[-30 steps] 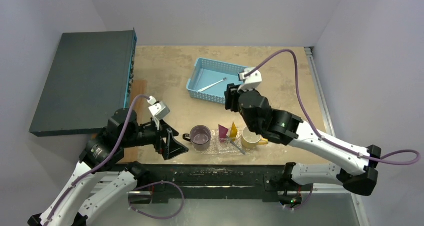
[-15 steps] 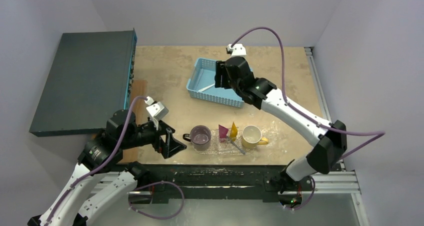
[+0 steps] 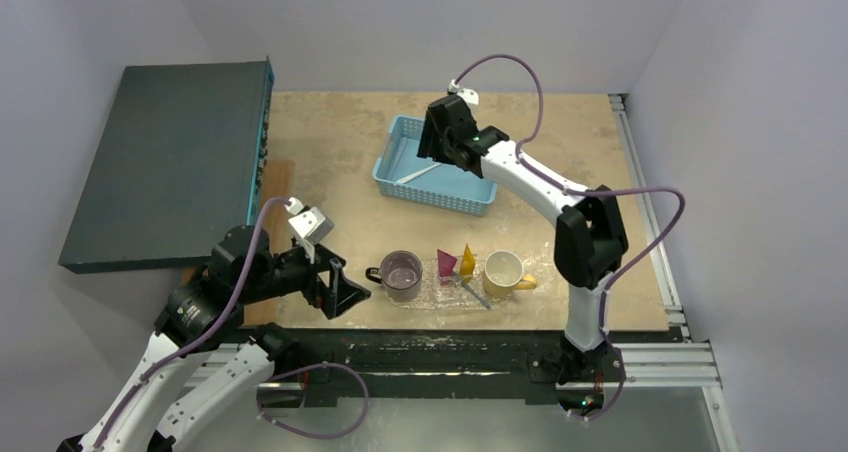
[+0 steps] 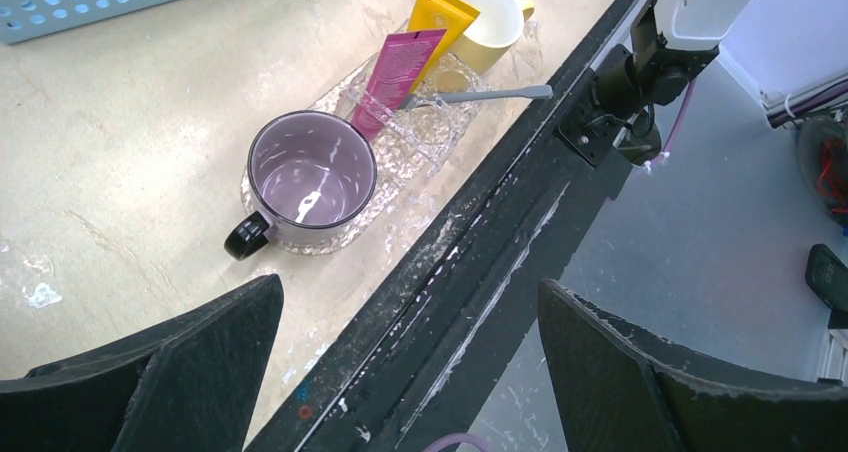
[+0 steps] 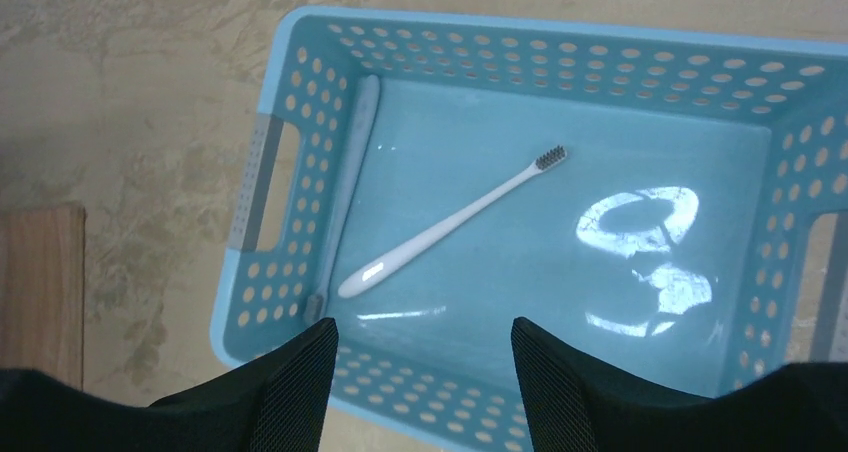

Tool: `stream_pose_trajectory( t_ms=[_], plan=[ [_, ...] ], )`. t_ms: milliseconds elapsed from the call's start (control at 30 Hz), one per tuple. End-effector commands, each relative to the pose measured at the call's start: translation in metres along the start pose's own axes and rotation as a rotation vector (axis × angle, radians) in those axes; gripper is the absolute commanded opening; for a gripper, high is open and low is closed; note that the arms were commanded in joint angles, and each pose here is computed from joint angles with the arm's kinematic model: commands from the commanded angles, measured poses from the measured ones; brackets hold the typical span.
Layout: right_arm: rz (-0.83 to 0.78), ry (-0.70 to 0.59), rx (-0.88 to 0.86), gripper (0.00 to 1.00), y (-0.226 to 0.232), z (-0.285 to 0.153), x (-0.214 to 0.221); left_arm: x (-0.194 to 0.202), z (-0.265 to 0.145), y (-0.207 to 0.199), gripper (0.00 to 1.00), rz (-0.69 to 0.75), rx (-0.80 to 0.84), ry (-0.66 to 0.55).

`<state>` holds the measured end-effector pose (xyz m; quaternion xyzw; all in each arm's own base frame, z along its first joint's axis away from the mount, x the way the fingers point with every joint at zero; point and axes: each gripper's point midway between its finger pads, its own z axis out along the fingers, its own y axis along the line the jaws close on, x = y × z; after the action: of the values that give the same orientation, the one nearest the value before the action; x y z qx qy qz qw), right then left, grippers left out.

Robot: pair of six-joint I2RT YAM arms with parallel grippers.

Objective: Prepare toiletry sets of a toothbrush and toothpaste on the tray

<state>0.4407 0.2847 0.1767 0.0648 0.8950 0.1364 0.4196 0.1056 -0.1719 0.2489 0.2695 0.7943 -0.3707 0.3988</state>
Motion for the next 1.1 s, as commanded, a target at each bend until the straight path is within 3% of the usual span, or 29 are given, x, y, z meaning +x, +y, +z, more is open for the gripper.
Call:
stream_pose_trajectory(
  t_ms=[0,533,1067],
  plan=[
    [0.119,-0.019,0.079,0.65,0.004,0.016,-0.014,-0.004,-0.001,0.004,0.98,0.028,-0.021,-0.030],
    [0.266,0.016,0.284,0.59,-0.011,0.086,0.019,-0.004,-0.005,0.005,0.98,0.033,-0.035,-0.049],
    [0.273,0.020,0.351,0.61,-0.022,0.120,0.041,-0.004,-0.006,0.006,0.98,0.033,-0.040,-0.052]
  ],
)
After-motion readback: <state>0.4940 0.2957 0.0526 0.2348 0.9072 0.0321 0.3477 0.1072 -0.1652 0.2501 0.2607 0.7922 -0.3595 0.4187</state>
